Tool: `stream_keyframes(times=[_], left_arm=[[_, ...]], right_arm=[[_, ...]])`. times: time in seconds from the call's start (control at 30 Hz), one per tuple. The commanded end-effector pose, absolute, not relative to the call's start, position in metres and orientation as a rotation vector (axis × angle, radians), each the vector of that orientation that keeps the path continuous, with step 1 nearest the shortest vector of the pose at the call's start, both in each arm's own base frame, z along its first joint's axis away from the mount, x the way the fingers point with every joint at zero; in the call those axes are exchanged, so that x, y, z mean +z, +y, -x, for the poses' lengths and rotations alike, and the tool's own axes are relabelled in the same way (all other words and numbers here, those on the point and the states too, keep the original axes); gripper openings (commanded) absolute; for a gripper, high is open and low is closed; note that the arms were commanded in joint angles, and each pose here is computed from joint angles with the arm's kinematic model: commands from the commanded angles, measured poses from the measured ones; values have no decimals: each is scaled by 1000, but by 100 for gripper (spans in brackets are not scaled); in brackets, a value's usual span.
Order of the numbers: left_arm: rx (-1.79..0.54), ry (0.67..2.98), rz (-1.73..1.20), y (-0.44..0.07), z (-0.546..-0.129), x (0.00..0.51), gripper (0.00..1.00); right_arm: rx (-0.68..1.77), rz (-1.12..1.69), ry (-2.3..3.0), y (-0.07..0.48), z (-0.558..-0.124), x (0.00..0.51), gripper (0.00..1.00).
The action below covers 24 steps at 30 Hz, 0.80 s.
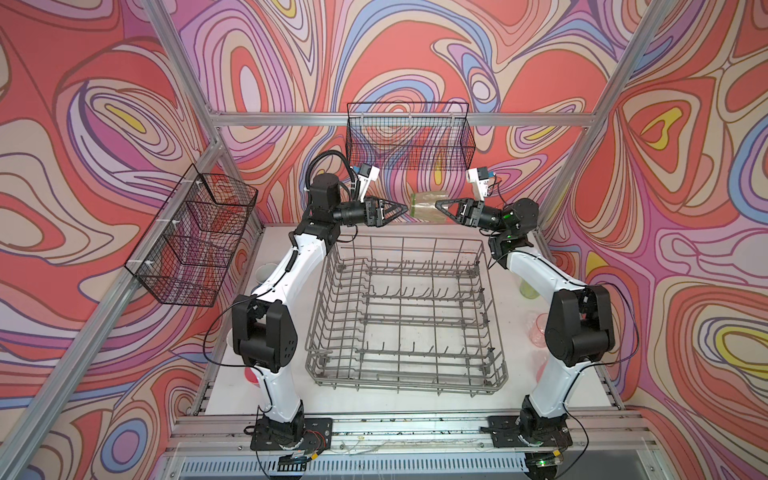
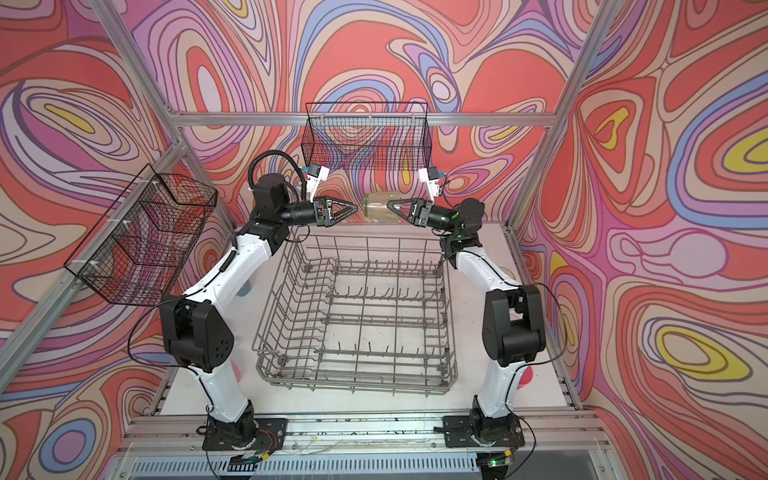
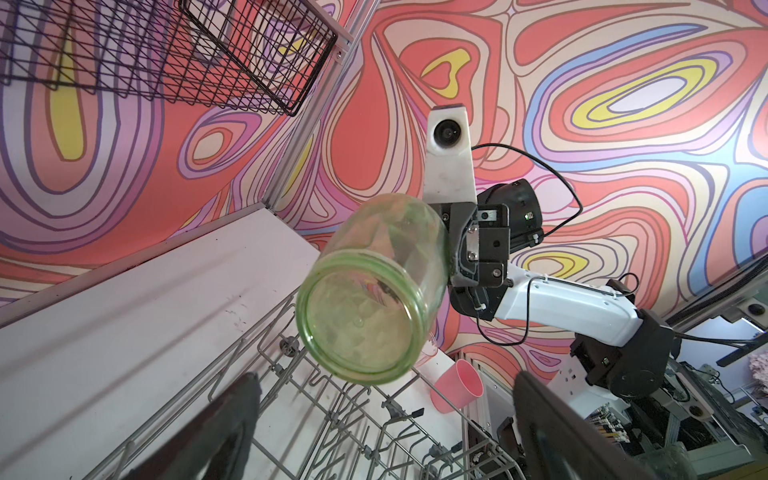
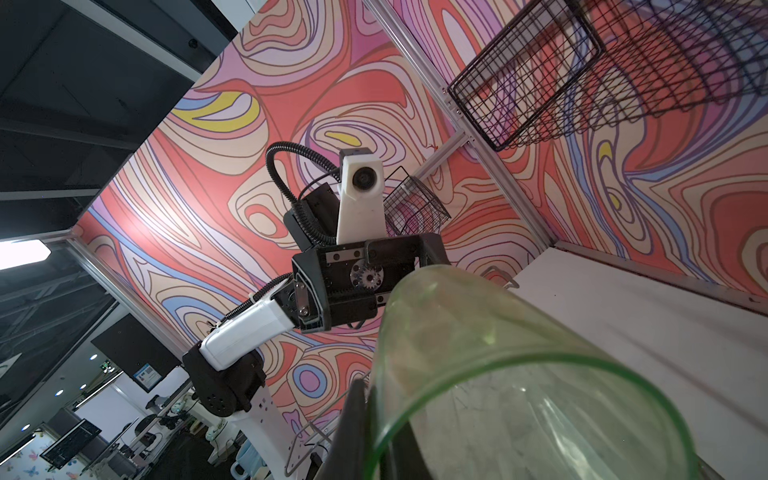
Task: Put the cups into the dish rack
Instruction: 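Carry the green glass above the rack toward the left gripper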
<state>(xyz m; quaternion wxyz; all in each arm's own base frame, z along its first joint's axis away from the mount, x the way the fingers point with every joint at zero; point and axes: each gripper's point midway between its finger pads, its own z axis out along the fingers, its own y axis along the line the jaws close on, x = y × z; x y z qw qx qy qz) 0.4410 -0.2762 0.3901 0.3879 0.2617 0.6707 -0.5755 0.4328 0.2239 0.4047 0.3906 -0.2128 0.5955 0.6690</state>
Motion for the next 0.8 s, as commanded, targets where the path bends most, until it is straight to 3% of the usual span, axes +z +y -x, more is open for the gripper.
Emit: stream_keyframes(times=[0.0, 0.77], left_arm=[[-1477, 1657, -712, -286, -440, 400, 96], [-1559, 1588, -736, -330, -448, 399, 95]], right_arm=[[1692, 571, 1472, 225, -431, 418, 0], [1732, 590, 1489, 227, -421, 418, 0]])
